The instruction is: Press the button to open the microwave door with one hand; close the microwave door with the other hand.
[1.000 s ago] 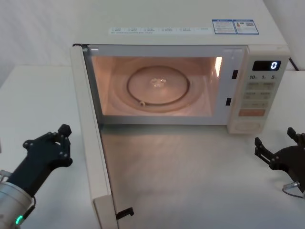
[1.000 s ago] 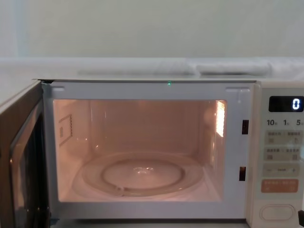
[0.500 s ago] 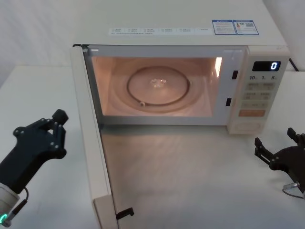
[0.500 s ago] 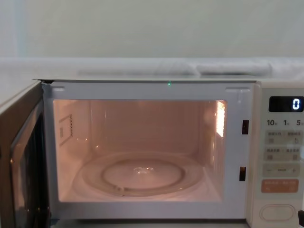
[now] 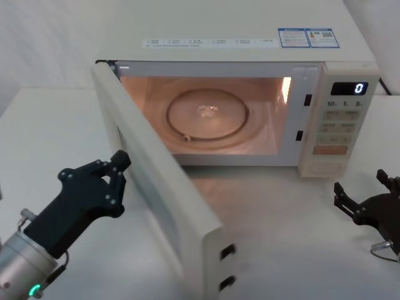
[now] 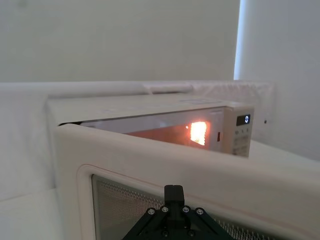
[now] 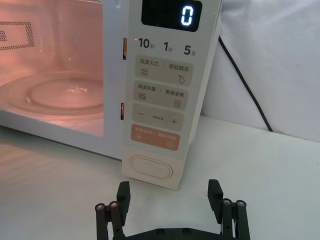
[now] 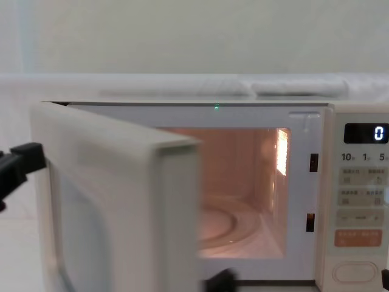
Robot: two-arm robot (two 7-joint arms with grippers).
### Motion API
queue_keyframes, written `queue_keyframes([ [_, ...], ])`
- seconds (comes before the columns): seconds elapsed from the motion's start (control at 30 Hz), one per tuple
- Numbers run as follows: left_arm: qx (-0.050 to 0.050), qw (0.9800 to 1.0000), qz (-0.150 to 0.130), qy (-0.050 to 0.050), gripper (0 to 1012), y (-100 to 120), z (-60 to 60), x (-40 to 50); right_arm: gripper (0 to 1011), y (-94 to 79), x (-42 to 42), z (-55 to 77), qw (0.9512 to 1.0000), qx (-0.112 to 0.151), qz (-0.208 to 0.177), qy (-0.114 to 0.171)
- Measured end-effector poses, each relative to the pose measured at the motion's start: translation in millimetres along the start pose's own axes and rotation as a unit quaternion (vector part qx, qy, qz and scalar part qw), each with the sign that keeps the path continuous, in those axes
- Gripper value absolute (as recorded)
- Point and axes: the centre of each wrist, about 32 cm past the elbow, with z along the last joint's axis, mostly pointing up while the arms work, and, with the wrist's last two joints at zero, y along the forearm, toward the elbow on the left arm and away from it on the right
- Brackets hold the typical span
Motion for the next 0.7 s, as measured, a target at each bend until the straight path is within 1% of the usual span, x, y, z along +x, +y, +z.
queue_keyframes([
  [0.03,0.003,1.0,-0.004,-0.004,0,-2,-1.0,-0.7,1002,0.0,0.0,0.0,1.0,0.0,0.0,0.0],
  [0.17,0.004,0.9998,-0.01,-0.014,0,-13,-2.7,-2.8,1002,0.0,0.0,0.0,1.0,0.0,0.0,0.0],
  [0.2,0.005,0.9998,-0.01,-0.018,0,-18,-3.1,-3.3,1002,0.0,0.0,0.0,1.0,0.0,0.0,0.0],
  [0.3,0.007,0.9997,-0.009,-0.021,0,-27,-3.9,-4.7,1002,0.0,0.0,0.1,1.0,0.0,0.0,0.0],
  [0.33,0.008,0.9997,-0.003,-0.024,0,-33,-4.0,-6.0,1002,0.0,0.0,0.0,1.0,0.0,0.0,0.0],
  [0.4,0.012,0.9994,0.003,-0.031,0,-40,-4.2,-8.1,1002,0.0,0.0,0.0,1.0,0.0,0.0,0.0],
  [0.43,0.015,0.9991,0.009,-0.039,0,-46,-4.0,-9.8,1002,0.0,0.0,0.0,1.0,0.0,0.0,0.0],
  [0.5,0.019,0.9987,0.013,-0.046,0,-52,-3.9,-11.9,1002,0.0,0.0,0.0,1.0,0.0,0.0,0.0],
  [0.53,0.023,0.9982,0.015,-0.054,0,-58,-3.9,-14.2,1002,0.0,0.1,0.0,1.0,0.0,0.0,0.0],
  [0.57,0.023,0.9982,0.015,-0.054,0,-58,-3.9,-14.2,1002,0.0,0.0,0.0,1.0,0.0,0.0,0.0],
  [0.63,0.03,0.9972,0.014,-0.066,0,-69,-4.2,-18.8,1002,0.0,0.0,0.0,1.0,0.0,0.0,0.0],
  [0.7,0.034,0.9968,0.011,-0.071,0,-72,-4.4,-20.7,1002,0.0,0.0,0.0,1.0,0.0,0.0,0.0],
])
